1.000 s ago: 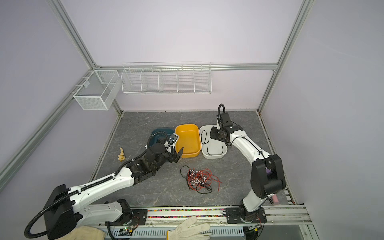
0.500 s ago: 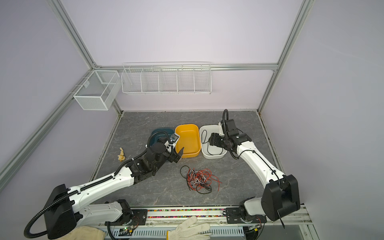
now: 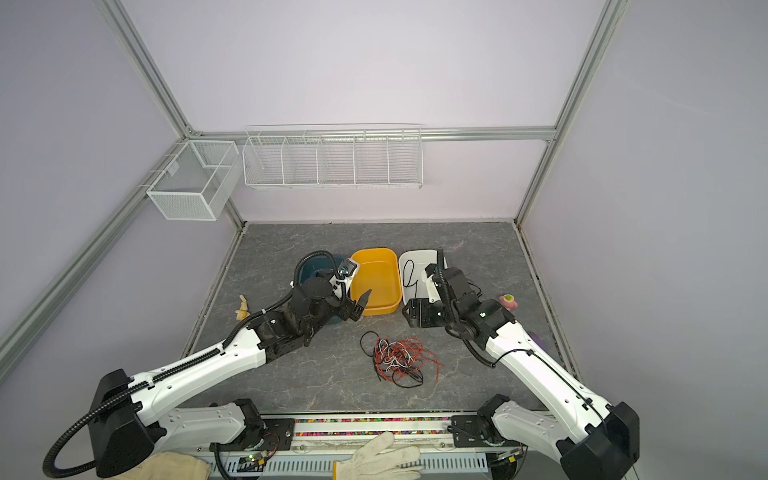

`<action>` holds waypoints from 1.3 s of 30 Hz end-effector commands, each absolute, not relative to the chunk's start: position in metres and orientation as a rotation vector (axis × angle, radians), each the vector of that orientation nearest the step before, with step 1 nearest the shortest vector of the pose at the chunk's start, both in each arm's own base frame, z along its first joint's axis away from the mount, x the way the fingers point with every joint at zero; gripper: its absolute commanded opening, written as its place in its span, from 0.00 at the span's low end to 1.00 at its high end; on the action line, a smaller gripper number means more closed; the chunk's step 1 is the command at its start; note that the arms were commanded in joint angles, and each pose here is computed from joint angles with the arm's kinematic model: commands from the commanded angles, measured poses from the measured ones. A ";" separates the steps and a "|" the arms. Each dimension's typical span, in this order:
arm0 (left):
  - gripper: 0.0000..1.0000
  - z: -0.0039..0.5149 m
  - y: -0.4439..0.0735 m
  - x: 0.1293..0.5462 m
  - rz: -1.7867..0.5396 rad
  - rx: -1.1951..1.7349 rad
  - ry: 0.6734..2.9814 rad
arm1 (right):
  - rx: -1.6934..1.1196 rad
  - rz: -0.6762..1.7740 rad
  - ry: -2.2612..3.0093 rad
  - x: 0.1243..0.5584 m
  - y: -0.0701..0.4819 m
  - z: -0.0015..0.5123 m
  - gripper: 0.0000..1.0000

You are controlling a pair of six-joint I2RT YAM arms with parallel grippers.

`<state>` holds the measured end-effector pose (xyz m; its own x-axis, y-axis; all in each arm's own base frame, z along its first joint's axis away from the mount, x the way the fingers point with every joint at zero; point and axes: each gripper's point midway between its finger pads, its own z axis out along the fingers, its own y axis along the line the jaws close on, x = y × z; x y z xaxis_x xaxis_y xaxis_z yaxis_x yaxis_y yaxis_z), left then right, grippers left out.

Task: Untangle the cables
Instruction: 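Bring the right gripper back to the pile while the left returns near it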

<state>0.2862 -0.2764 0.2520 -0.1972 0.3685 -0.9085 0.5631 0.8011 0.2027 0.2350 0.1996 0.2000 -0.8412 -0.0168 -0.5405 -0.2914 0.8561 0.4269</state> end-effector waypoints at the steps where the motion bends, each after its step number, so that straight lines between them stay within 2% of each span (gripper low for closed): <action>1: 0.99 0.259 -0.270 0.287 -0.187 0.671 1.819 | -0.217 0.658 2.531 0.218 0.196 0.189 0.77; 13: 0.99 0.256 -0.277 0.276 -0.268 0.730 1.809 | -0.256 0.629 2.571 0.184 0.183 0.148 0.77; 18: 0.99 0.242 -0.285 0.269 -0.296 0.808 1.799 | -0.360 0.683 2.566 0.171 0.191 0.145 0.72; 26: 0.99 0.174 -0.307 0.206 -0.178 1.468 1.643 | -0.416 0.707 2.588 0.150 0.186 0.121 0.62; 31: 0.99 0.173 -0.295 0.189 -0.231 1.483 1.606 | -0.465 0.760 2.605 0.134 0.190 0.113 0.61; 39: 0.99 0.172 -0.287 0.165 -0.353 1.433 1.507 | -0.511 0.623 2.637 0.124 0.187 0.097 0.57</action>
